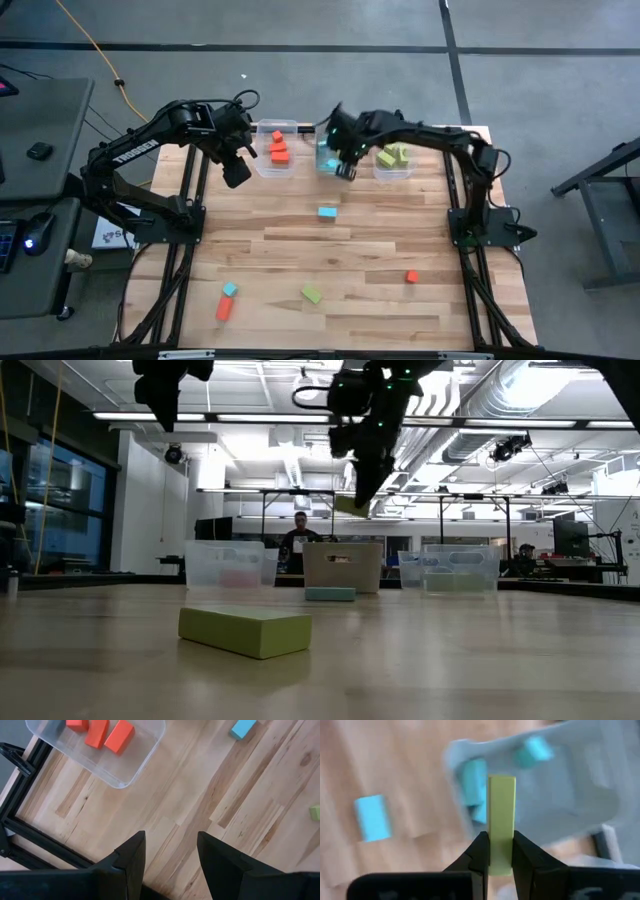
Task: Sort & place blocks by color
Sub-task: Put the green block into the right transparent bin
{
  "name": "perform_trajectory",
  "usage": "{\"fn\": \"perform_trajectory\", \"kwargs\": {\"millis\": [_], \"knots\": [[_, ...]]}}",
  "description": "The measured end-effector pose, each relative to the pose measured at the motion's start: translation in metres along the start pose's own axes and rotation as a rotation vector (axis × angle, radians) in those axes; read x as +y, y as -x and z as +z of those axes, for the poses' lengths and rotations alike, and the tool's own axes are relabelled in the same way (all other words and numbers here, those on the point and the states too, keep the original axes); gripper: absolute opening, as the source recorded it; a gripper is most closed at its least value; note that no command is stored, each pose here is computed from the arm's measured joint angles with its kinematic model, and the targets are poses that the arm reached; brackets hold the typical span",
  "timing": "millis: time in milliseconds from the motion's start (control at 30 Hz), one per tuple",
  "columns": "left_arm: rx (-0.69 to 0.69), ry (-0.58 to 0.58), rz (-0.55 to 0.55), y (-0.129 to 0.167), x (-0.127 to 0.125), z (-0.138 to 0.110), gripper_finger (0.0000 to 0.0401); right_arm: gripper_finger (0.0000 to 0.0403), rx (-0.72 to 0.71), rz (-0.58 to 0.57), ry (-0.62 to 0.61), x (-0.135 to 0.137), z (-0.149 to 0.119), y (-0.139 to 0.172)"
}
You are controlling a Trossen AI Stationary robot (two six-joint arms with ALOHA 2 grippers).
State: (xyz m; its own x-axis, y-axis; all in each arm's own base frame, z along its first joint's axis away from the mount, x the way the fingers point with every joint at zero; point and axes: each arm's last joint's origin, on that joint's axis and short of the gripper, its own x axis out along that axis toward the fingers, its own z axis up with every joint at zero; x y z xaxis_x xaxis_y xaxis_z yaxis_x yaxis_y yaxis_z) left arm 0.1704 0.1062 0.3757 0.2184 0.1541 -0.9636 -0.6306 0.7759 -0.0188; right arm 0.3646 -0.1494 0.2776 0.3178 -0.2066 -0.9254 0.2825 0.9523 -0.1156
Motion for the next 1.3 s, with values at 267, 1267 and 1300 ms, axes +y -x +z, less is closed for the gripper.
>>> {"fn": "perform_trajectory", "kwargs": {"millis": [267,1267,1300], "knots": [[-0.002,0.000,0.000,0.000,0.000,0.000,0.0156,0.0034,-0.014,-0.131,-0.249,-0.070,-0.018,0.017],[0.005,0.018,0.060,-0.003,0.001,0.002,0.0156,0.0035,0.318,-0.076,-0.826,-0.146,-0.069,-0.039],[0.005,0.018,0.060,-0.003,0.001,0.002,0.0156,0.0035,0.328,-0.074,-0.827,-0.146,-0.070,-0.041]]}}
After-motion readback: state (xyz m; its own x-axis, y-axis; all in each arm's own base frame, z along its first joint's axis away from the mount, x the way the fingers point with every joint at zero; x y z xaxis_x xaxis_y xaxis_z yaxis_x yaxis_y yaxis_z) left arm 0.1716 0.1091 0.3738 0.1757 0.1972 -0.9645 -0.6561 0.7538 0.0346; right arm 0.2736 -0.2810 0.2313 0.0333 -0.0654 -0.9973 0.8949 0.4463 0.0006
